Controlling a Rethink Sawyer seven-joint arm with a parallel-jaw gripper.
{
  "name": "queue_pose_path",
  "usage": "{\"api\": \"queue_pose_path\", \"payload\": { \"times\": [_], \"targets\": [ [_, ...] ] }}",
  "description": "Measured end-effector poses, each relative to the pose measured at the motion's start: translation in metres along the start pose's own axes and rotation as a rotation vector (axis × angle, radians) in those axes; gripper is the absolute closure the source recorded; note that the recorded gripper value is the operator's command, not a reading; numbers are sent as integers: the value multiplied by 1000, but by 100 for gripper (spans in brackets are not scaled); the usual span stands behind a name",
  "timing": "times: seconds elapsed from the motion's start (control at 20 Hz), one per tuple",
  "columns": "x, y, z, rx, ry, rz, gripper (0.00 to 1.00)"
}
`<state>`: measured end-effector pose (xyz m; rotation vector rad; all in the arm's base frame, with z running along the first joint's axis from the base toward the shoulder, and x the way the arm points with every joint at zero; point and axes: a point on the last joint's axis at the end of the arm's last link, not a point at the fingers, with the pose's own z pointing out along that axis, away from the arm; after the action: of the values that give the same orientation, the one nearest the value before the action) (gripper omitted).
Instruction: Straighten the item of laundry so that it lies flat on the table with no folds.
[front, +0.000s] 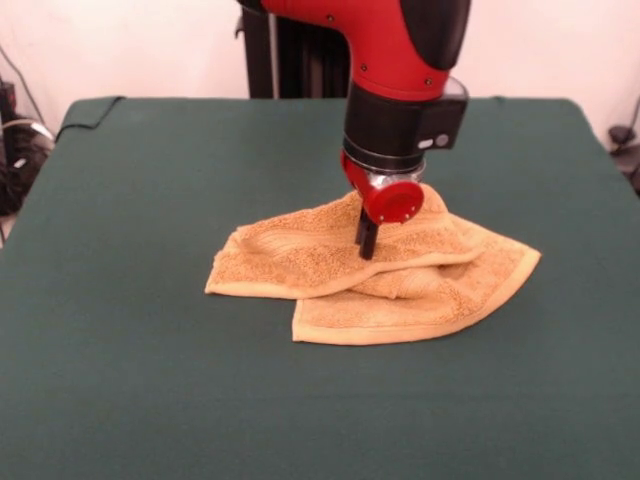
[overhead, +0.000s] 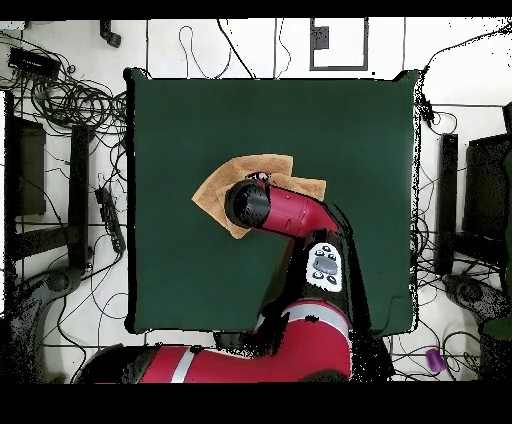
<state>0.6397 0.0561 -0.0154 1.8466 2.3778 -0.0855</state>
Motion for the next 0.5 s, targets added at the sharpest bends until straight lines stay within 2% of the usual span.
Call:
{"api": "queue_pose_path", "payload": {
  "times": [0.3, 0.5],
  "targets": [
    [0, 0, 0, -1, -1, 1, 100],
    [3, -4, -10, 0, -6, -1, 100]
  ]
}}
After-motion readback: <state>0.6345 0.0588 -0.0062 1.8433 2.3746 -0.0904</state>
